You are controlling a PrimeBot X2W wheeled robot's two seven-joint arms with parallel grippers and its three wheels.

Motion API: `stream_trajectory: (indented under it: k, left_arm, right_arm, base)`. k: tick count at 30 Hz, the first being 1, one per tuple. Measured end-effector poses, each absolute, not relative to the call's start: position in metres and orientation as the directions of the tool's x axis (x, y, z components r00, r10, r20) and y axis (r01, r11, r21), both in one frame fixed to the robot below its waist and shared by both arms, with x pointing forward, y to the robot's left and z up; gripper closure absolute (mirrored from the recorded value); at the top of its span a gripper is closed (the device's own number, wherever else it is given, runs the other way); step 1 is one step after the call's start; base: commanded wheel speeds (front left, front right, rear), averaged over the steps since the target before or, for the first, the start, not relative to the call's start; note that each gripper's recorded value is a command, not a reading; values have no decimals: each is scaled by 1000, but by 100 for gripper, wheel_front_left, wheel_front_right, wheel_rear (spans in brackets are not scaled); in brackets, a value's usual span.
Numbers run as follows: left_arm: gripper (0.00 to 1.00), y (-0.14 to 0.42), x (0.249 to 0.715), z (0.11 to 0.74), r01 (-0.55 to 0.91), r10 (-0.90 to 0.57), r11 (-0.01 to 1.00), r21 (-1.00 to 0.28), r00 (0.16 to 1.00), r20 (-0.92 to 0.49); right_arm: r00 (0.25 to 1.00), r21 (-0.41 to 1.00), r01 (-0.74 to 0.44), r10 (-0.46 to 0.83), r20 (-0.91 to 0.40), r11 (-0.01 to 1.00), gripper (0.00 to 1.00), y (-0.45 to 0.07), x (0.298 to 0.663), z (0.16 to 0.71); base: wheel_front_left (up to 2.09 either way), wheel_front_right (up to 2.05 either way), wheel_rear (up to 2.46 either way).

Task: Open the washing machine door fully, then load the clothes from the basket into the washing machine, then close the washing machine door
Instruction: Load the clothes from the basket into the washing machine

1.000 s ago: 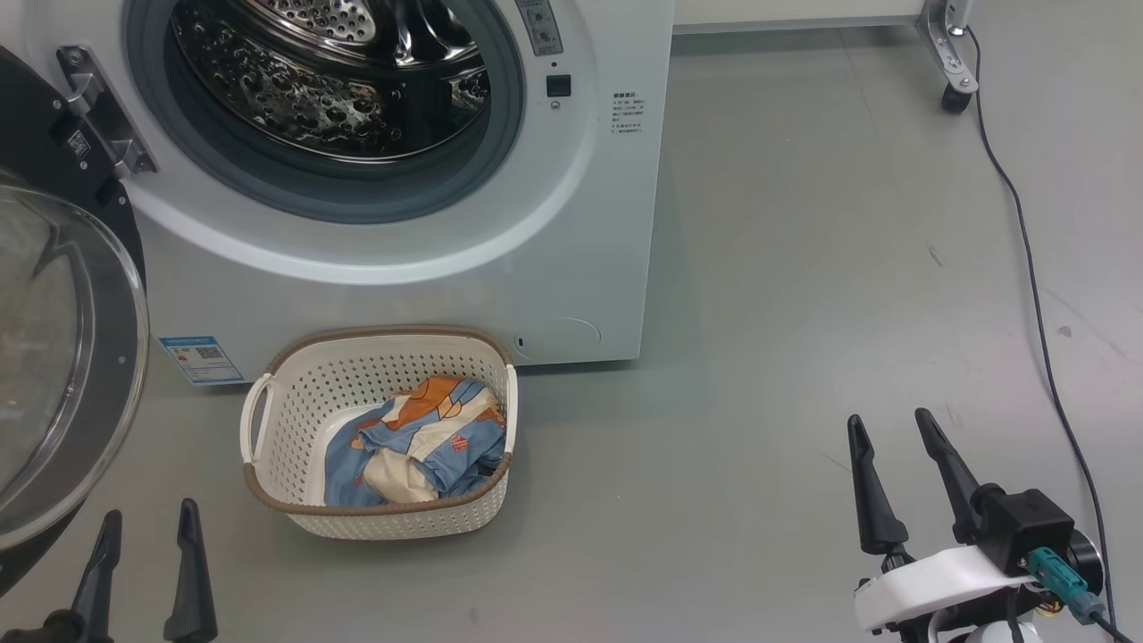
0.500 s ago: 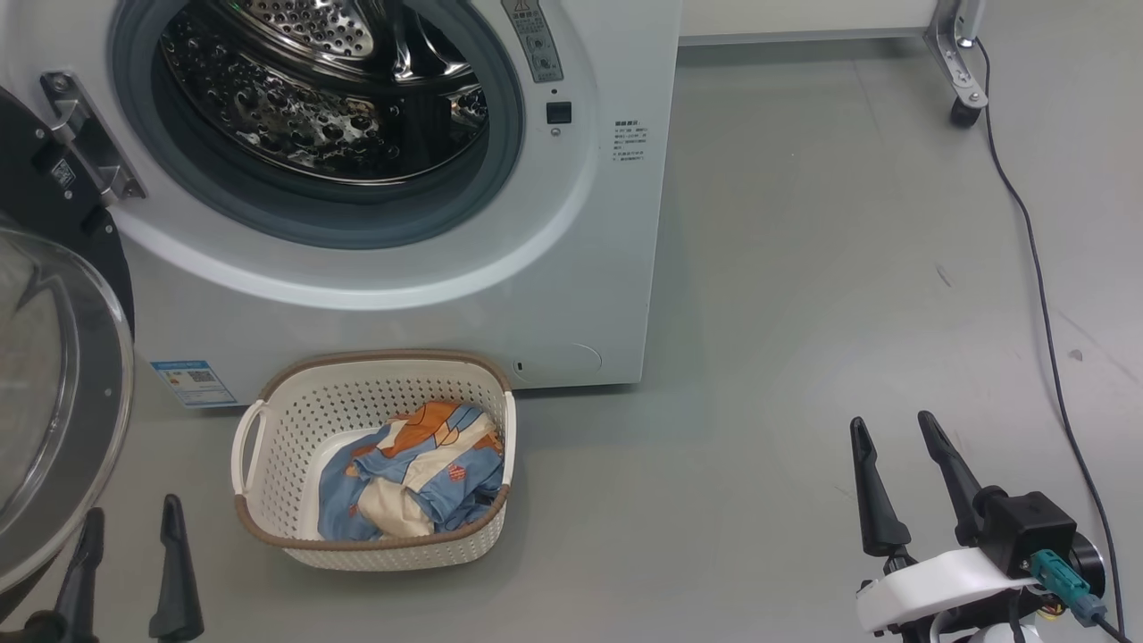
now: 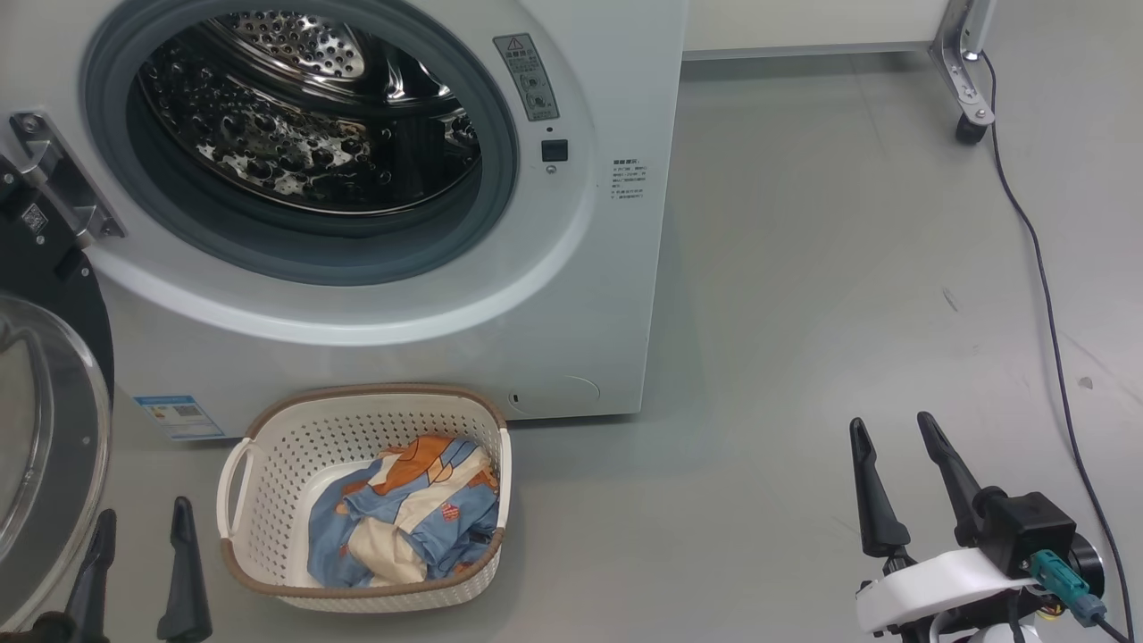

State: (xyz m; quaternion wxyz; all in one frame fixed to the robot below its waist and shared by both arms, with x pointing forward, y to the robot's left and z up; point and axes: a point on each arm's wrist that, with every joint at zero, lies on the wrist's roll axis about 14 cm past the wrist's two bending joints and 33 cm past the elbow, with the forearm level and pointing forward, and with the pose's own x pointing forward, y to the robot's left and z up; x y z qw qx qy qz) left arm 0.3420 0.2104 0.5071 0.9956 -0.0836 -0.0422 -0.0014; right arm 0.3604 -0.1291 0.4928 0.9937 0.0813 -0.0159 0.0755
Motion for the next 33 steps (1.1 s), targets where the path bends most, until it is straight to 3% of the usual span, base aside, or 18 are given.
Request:
stream_trajectory:
  k: [33]
  left_arm:
    - [0, 208, 343, 509, 13, 3, 985, -171, 996, 92]
  right_arm:
    - [989, 166, -150, 146, 33, 975, 0, -129, 360, 489]
  base:
    - [23, -23, 0]
